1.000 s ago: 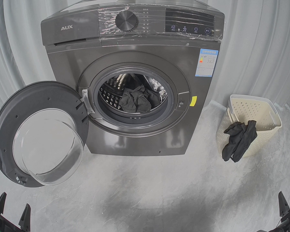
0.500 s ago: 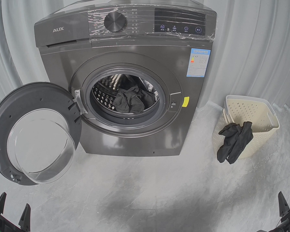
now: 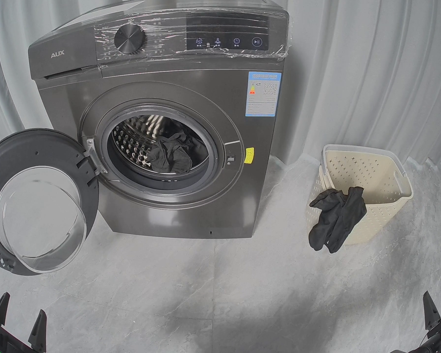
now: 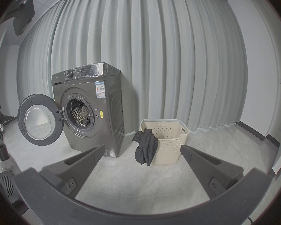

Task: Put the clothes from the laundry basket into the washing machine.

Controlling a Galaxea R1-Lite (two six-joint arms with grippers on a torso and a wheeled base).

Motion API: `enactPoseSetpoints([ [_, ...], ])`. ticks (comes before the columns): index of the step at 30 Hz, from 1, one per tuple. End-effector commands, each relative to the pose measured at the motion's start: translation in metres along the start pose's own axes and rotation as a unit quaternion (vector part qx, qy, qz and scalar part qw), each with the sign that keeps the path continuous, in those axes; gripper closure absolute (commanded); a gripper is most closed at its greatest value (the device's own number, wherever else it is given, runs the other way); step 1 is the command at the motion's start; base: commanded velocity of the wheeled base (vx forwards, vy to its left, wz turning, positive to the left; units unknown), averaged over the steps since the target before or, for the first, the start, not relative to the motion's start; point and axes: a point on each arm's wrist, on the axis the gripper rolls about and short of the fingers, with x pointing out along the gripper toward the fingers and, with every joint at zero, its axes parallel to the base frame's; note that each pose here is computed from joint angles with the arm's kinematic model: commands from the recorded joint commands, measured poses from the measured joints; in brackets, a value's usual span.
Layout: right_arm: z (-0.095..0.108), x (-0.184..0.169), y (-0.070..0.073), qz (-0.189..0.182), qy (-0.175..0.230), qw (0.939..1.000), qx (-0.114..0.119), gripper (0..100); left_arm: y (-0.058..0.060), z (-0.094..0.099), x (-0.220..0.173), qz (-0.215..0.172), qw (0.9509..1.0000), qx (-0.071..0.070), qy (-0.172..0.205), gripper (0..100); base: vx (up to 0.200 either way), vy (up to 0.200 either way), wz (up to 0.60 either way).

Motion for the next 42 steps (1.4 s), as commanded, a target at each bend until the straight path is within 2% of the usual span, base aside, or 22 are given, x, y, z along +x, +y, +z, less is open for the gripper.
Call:
enactPoseSetpoints([
  [1, -0.0052, 0.0001, 0.0, 0.0, 0.001, 1.0, 0.0, 0, 0.0002, -0.0048, 0.0001, 0.001, 1.0, 0.0, 0.001, 0, 0.0, -0.2, 0.0],
  [25, -0.0052, 0.0001, 0.0, 0.0, 0.001, 1.0, 0.0, 0, 0.0002, -0.0048, 0.0001, 0.001, 1.0, -0.001, 0.001, 0, 0.0, -0.2, 0.0],
  [37, -0.0052, 0.0001, 0.0, 0.0, 0.001, 1.0, 0.0, 0, 0.0001, -0.0048, 0.0001, 0.0, 1.0, 0.001, 0.001, 0, 0.0, 0.0, 0.0],
  [42, -0.0052, 0.0001, 0.0, 0.0, 0.001, 1.0, -0.001, 0, 0.0002, -0.0048, 0.0001, 0.0, 1.0, 0.001, 0.001, 0, 0.0, -0.2, 0.0],
])
